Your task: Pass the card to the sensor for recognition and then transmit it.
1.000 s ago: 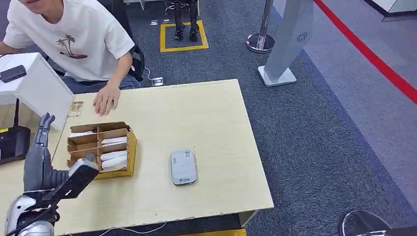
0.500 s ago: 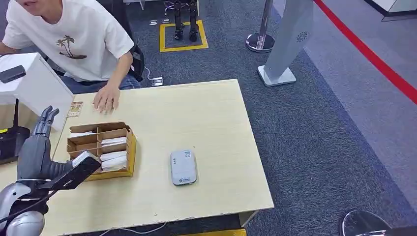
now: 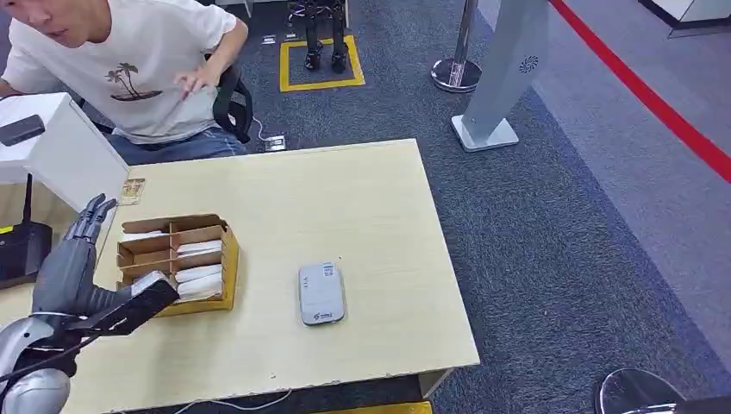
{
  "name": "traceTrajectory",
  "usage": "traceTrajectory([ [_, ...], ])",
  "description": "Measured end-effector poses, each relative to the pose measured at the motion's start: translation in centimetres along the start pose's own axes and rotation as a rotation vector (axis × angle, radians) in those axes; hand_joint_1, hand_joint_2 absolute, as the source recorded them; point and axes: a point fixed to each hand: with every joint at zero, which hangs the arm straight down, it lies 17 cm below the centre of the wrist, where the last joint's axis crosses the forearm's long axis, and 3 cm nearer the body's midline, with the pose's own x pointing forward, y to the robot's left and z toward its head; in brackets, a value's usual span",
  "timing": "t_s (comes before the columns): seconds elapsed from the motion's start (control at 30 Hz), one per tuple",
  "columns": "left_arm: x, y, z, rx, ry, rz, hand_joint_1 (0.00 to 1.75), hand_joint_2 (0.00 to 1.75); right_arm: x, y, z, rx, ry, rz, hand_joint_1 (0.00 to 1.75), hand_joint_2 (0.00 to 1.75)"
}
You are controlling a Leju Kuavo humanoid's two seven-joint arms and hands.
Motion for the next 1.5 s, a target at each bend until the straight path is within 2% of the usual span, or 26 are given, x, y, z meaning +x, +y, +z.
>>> traceTrajectory([
  [0.4,-3.7,-0.3,1.0,-0.125,0.017,-0.137,0.00,1.75,-0.4,0.3,0.1,0.003,0.022,0.000,0.00,1.75],
  [0.7,0.1,-2.9,2.7,-0.288,-0.127,0.118,0.00,1.75,-0.5,0.6,0.2,0.015,0.031,-0.003,0.00,1.75],
  [1.0,0.4,-3.2,3.1,-0.313,-0.137,0.149,0.00,1.75,-0.6,0.6,0.2,0.015,0.031,-0.003,0.00,1.75],
  [1.1,0.8,-3.8,4.4,-0.382,-0.149,0.221,0.00,1.75,-0.7,0.7,0.2,0.016,0.040,0.000,0.00,1.75],
  [1.17,-0.8,-3.6,6.2,-0.475,-0.113,0.215,0.00,1.75,-0.8,0.7,0.2,0.020,0.043,0.023,0.00,1.75],
  [1.33,-2.2,-3.2,7.0,-0.510,-0.071,0.168,0.00,1.75,-0.8,0.8,0.2,0.022,0.044,0.031,0.00,1.75],
  [1.5,-4.4,-0.8,7.6,-0.514,-0.026,0.072,0.00,1.75,-0.9,0.8,0.2,0.020,0.047,0.044,0.00,1.75],
])
